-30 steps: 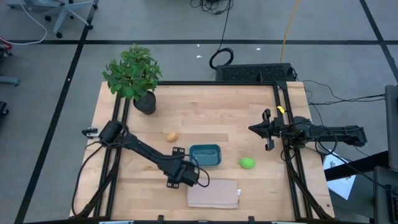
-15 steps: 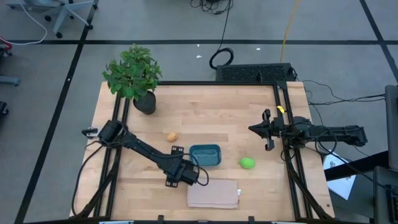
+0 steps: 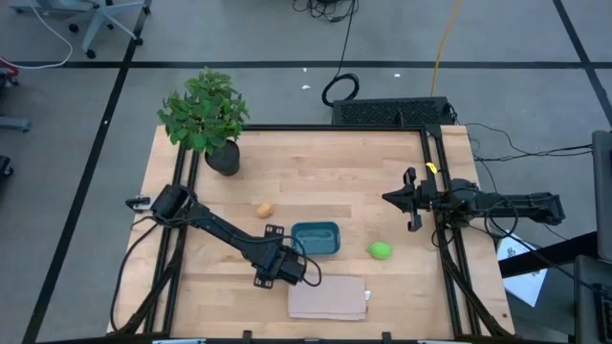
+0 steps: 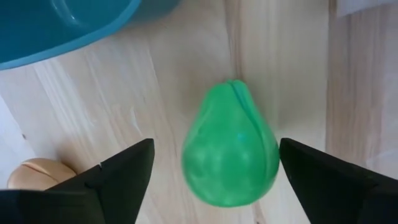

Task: Pick and placing Produce into tupperware
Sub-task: Put the green pear into the blue bin

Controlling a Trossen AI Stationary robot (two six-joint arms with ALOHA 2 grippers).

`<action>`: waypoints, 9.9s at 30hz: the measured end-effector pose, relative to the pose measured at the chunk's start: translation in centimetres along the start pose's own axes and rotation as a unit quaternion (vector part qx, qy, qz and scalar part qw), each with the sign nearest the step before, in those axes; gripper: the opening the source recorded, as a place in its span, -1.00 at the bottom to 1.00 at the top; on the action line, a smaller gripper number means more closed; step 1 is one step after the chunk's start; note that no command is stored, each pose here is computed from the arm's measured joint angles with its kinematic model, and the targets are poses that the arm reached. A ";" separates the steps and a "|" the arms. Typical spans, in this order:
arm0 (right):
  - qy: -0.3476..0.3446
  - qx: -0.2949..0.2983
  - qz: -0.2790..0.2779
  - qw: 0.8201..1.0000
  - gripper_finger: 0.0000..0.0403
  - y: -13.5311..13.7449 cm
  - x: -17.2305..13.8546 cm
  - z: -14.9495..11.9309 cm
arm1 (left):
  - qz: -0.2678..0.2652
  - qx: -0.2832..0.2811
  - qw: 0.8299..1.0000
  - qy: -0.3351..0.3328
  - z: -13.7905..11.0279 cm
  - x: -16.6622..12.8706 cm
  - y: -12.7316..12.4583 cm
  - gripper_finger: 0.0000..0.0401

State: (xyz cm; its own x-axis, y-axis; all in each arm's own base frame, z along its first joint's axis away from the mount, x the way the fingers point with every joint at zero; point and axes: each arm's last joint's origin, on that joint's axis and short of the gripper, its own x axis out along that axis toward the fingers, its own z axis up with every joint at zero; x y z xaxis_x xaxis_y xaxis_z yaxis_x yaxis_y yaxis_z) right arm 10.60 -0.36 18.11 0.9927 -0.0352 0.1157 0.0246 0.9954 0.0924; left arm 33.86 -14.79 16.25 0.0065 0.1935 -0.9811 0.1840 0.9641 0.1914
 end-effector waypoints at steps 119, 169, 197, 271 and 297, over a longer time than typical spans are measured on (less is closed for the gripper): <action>-0.004 0.000 0.000 1.000 -1.00 0.0 0.0 0.1 | 0.004 -0.190 0.959 -0.212 6.2 -6.9 7.7 0.18; -0.004 0.000 0.000 1.000 -1.00 0.0 0.0 0.1 | 0.001 -0.141 0.969 -0.203 5.3 -1.8 5.5 0.18; -0.004 0.010 0.000 1.000 -1.00 0.0 0.0 0.1 | -0.029 -0.157 0.969 -0.190 5.2 -1.6 6.3 0.18; -0.001 0.009 0.000 1.000 -1.00 0.0 0.0 0.0 | -0.047 -0.126 0.979 -0.154 5.9 1.3 7.6 0.50; -0.001 0.009 0.000 1.000 -1.00 0.0 0.0 0.0 | -0.023 -0.114 0.979 -0.166 5.4 -0.3 7.9 0.52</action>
State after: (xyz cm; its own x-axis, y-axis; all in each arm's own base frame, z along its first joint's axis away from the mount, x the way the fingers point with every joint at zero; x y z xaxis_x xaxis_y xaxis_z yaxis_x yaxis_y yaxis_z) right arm 10.63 -0.36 18.13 0.9925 -0.0352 0.1168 0.0222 0.9936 0.1110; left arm 40.64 -8.17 17.89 0.3300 0.1162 -0.9368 -0.0316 0.9932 0.1121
